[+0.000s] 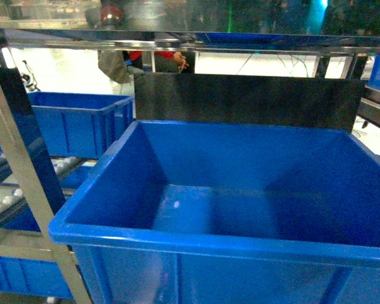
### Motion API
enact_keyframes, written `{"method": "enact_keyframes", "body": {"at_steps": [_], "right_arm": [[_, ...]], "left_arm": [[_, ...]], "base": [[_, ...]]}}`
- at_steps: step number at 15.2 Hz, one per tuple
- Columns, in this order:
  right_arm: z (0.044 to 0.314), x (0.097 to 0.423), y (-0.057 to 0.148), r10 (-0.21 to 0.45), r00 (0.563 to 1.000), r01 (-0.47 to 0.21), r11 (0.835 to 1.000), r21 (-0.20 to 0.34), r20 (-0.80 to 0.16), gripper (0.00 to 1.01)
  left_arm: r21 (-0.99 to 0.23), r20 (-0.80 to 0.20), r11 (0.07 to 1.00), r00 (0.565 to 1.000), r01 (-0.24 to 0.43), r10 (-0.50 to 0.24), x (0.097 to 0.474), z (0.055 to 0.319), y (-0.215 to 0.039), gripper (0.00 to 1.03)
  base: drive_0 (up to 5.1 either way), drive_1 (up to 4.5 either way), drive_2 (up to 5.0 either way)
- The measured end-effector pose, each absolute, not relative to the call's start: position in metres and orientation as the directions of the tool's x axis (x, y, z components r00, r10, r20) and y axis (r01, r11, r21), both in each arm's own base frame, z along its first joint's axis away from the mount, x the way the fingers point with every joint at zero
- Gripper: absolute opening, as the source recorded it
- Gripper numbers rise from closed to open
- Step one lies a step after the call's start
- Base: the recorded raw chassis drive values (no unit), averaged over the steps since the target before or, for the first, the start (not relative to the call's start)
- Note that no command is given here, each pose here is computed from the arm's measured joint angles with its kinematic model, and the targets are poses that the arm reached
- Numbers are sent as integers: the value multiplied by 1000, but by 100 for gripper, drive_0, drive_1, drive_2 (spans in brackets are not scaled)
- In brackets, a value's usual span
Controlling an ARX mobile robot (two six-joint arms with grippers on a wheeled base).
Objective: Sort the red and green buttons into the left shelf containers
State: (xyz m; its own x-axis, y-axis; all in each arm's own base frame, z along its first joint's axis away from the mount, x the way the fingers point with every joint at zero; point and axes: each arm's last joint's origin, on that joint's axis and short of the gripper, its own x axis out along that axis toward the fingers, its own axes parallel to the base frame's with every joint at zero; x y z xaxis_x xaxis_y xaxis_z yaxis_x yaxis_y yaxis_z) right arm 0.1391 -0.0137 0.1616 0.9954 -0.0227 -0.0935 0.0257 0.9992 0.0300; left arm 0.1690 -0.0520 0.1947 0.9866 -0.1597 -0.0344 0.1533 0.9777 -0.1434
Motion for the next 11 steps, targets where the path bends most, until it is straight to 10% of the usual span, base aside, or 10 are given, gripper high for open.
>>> {"method": "enact_keyframes", "body": {"at_steps": [11], "right_arm": [[161, 139, -14, -23, 995, 26, 999, 30, -97, 29]], "left_arm": [[-143, -40, 978, 986, 153, -160, 169, 194, -52, 28]], "base": [[0, 0, 0]]}}
